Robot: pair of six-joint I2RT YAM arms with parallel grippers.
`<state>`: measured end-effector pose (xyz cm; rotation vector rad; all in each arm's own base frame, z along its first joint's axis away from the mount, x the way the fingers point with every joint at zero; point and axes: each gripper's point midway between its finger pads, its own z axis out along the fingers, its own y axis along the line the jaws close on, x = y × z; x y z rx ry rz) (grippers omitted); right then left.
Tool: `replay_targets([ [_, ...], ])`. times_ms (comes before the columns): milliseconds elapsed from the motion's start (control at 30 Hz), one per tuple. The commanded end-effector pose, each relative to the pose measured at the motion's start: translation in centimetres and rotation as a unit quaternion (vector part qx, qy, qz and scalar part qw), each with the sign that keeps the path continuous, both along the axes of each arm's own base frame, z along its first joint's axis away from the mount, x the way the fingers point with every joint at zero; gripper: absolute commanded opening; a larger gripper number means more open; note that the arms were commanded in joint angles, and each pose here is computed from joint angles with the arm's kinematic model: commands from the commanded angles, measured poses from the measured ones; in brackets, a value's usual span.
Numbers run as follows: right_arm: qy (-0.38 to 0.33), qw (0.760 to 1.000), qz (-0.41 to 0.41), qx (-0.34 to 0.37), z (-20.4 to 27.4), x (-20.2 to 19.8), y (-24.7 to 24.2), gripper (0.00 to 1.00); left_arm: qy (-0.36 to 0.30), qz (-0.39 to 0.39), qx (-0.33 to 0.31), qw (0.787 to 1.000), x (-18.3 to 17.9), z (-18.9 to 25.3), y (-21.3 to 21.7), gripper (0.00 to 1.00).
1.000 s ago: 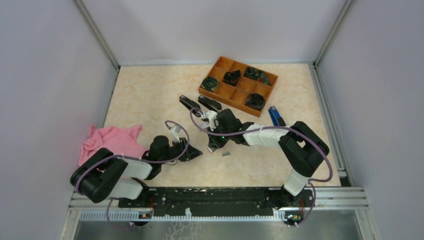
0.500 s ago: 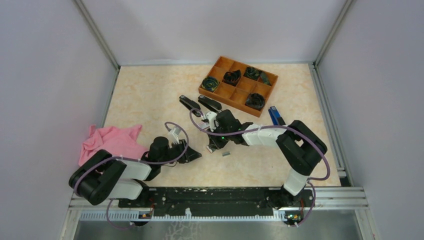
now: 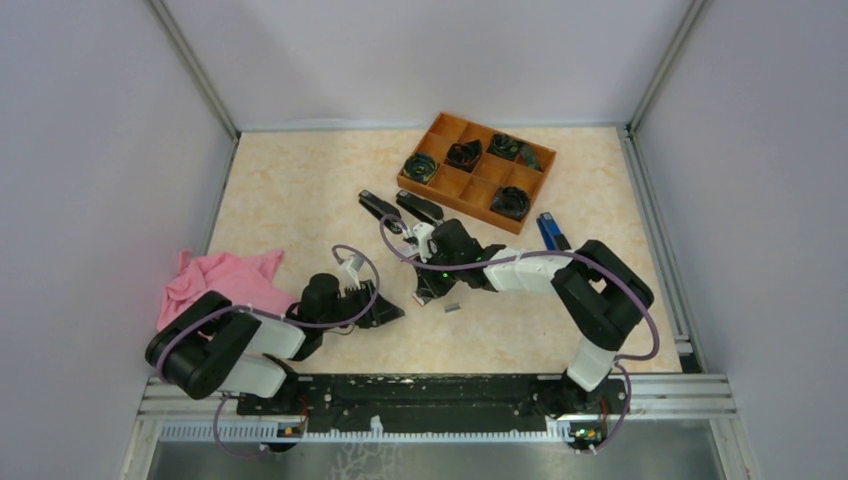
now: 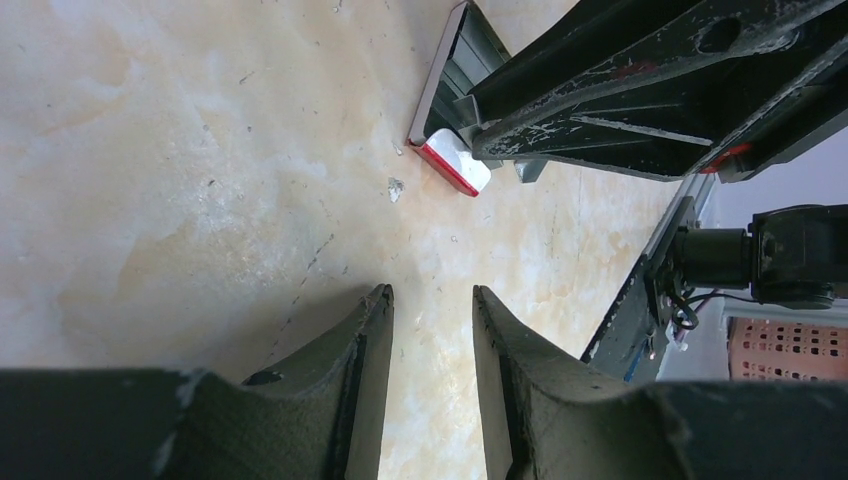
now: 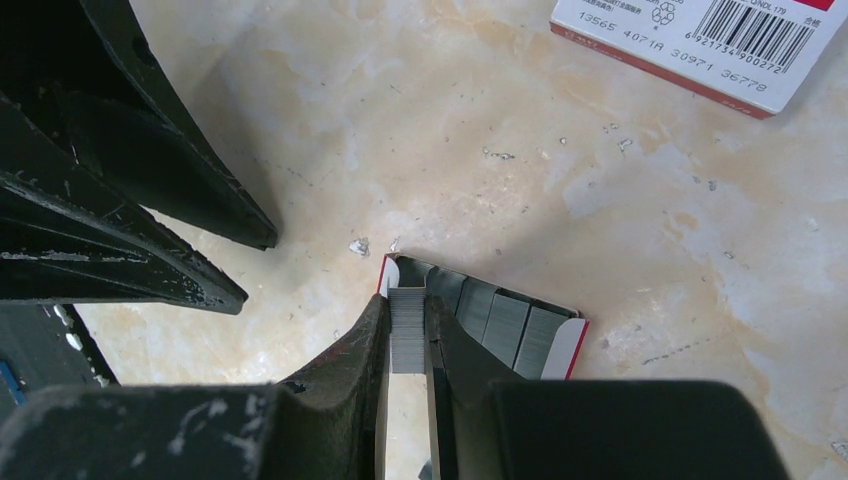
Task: Unload the staples from the stapler
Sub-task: Place the staple in the staple box.
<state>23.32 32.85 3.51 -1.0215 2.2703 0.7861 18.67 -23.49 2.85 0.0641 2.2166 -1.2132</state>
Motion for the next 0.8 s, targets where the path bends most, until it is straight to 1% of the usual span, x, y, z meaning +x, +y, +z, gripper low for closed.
replay_targets([
  [0,-0.007,1.000,-0.002,0.029,1.1,1.0,1.4,0.07,-0.014,-0.006,-0.011,1.000,0.5,0.7,-0.5,0.42],
  [267,-0.005,1.000,-0.003,0.027,1.0,1.0,1.4,0.09,-0.015,-0.010,-0.013,1.000,0.6,0.8,-0.6,0.42],
  [433,-0.006,1.000,0.000,0.031,1.3,0.9,1.5,0.14,-0.016,-0.008,-0.010,1.000,0.5,0.8,-0.5,0.42],
  [567,-0.006,0.999,0.003,0.037,1.8,0.9,1.6,0.15,-0.018,-0.007,-0.010,1.000,0.5,0.9,-0.4,0.42],
  [767,-0.007,0.999,0.003,0.047,2.5,0.9,1.6,0.20,-0.021,-0.006,-0.010,1.000,0.6,1.2,-0.4,0.42],
])
